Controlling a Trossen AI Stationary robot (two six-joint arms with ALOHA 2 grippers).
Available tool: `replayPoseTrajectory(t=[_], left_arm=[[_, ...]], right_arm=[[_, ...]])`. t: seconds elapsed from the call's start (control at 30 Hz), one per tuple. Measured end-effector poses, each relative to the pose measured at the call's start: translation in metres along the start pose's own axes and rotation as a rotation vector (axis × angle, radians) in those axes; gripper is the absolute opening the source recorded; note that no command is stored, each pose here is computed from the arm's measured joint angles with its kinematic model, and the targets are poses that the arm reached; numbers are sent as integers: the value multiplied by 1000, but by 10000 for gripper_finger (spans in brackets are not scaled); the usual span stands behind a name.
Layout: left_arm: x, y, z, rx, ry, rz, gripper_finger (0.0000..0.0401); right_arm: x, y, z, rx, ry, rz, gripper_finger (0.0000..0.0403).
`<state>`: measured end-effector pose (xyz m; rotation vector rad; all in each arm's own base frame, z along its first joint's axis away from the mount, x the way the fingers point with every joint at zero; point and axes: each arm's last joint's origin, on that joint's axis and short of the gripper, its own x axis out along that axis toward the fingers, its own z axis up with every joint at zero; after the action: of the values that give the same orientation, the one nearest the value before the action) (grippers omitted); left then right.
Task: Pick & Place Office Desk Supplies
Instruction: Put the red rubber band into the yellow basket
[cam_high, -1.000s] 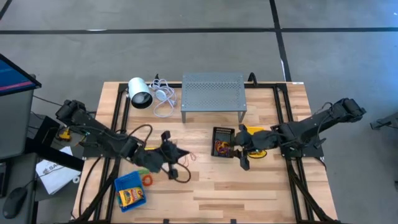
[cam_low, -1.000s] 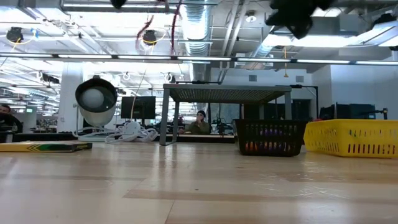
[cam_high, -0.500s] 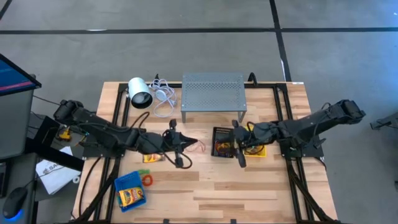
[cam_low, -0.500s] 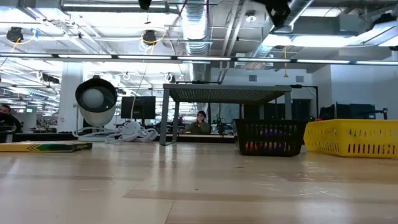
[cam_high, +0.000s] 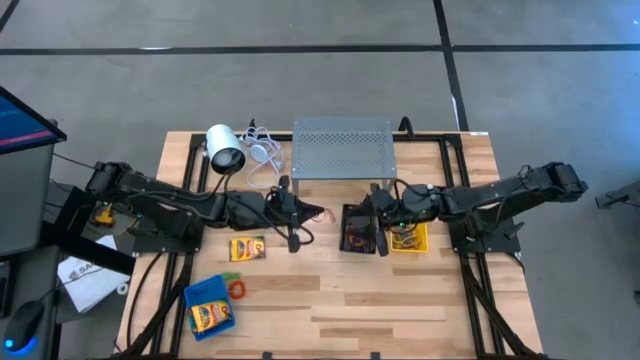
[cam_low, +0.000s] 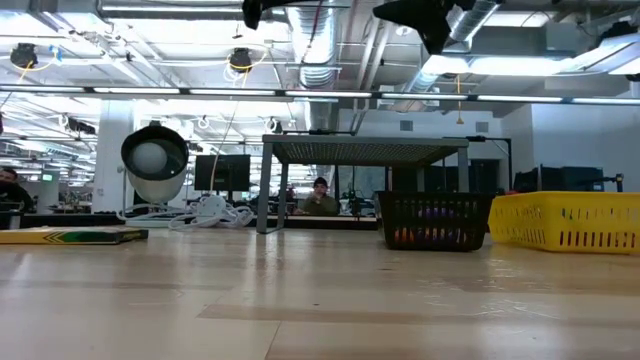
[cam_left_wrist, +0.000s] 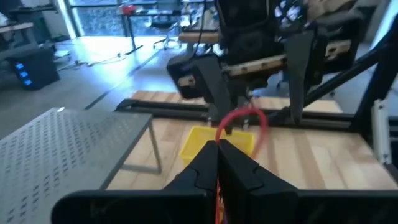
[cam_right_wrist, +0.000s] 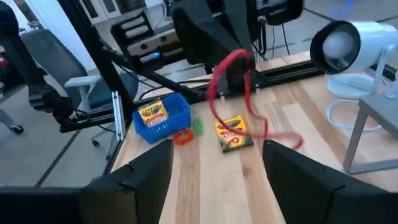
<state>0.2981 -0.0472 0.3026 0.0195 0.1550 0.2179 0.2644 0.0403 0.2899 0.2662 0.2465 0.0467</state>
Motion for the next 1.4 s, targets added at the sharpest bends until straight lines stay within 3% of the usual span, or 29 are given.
replayPoseTrajectory(t=[0.9, 1.2, 1.4], left_arm=[[3, 8, 7, -19, -62, -17, 0], [3, 8, 8, -23, -72, -13, 0], [3, 8, 8, -25, -75, -38, 0]], right_arm=[[0, -3, 16, -13, -141, 38, 228], [27, -4, 5, 5, -149, 74, 228], [38, 1, 15, -4, -155, 121, 228]])
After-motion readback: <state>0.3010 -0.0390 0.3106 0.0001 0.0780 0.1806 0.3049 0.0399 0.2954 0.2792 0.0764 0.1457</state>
